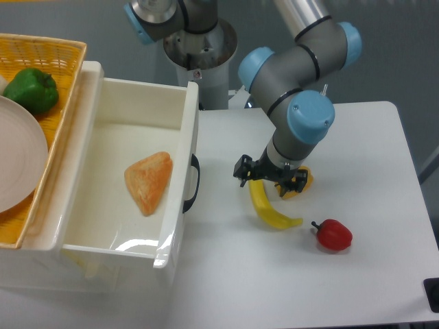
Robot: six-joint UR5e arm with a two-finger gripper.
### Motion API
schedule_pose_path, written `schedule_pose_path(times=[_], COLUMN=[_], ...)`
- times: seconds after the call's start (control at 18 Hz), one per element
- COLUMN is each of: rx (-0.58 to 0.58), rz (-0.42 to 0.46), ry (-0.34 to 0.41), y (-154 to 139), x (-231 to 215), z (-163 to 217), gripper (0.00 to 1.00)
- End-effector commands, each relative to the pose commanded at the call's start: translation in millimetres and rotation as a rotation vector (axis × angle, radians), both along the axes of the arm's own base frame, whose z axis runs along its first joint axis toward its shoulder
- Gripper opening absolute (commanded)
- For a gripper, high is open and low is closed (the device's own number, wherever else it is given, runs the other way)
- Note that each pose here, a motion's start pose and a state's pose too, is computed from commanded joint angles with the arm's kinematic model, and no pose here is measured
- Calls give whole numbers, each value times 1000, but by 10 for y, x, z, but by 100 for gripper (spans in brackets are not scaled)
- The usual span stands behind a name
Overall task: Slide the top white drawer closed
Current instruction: 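Lower the gripper beside the drawer front near its black handle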
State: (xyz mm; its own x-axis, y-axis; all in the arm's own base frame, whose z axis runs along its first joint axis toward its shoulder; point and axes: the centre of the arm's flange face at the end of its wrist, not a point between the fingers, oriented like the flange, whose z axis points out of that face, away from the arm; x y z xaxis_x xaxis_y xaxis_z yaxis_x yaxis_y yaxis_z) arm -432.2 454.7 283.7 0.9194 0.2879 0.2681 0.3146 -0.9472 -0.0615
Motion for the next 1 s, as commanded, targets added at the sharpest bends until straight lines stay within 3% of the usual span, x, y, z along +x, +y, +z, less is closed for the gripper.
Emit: schedule_pose_path(times=[1.0], rx=[2], rz=[-18], ry=[-62], y=[466], x=[346], z=[-228], gripper=[100])
